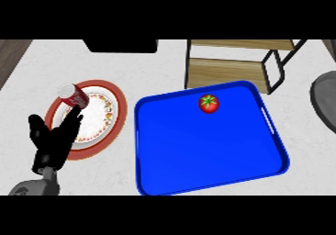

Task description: Pick the eggplant from the tray and place it in the tiered shelf

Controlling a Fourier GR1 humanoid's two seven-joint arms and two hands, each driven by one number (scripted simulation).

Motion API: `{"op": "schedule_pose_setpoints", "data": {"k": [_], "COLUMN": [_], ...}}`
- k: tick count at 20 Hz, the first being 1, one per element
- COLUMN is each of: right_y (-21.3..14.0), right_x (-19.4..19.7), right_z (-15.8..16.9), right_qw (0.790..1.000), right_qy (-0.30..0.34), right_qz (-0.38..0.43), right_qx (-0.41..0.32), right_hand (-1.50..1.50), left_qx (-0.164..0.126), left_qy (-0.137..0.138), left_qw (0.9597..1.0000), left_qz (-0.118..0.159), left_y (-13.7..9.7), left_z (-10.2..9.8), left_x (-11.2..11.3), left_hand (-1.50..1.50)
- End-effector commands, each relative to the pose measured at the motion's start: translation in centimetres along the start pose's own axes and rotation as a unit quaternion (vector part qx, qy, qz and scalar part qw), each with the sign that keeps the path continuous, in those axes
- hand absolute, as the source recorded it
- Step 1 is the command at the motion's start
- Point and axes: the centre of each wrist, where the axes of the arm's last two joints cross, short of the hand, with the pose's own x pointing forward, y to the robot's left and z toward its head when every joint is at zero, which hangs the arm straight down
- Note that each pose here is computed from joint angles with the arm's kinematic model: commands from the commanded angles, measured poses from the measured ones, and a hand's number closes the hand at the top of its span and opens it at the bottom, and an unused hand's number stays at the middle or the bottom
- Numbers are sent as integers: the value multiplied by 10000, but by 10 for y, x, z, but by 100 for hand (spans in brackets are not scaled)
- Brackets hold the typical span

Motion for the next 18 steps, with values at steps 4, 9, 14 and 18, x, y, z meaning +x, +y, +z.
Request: {"op": "schedule_pose_setpoints", "data": {"k": [4, 9, 14, 18], "right_y": [-3, -35, -50, -64], "right_x": [-9, 14, -7, -20], "right_z": [-2, -5, -5, -5], "right_qw": [9904, 9699, 9460, 9400], "right_qy": [318, 373, 573, 715], "right_qz": [-1279, -2361, -3029, -2856], "right_qx": [-426, -461, -1003, -1723], "right_hand": [-150, -150, -150, -150], "left_qx": [-121, -41, 31, 54], "left_qy": [310, 316, 310, 200], "left_qw": [9994, 9995, 9995, 9998], "left_qz": [7, 5, -43, 34], "left_y": [1, 12, 3, 11], "left_z": [3, -2, 3, 0], "left_x": [-14, -19, 5, -5], "left_hand": [0, 0, 0, 0]}}
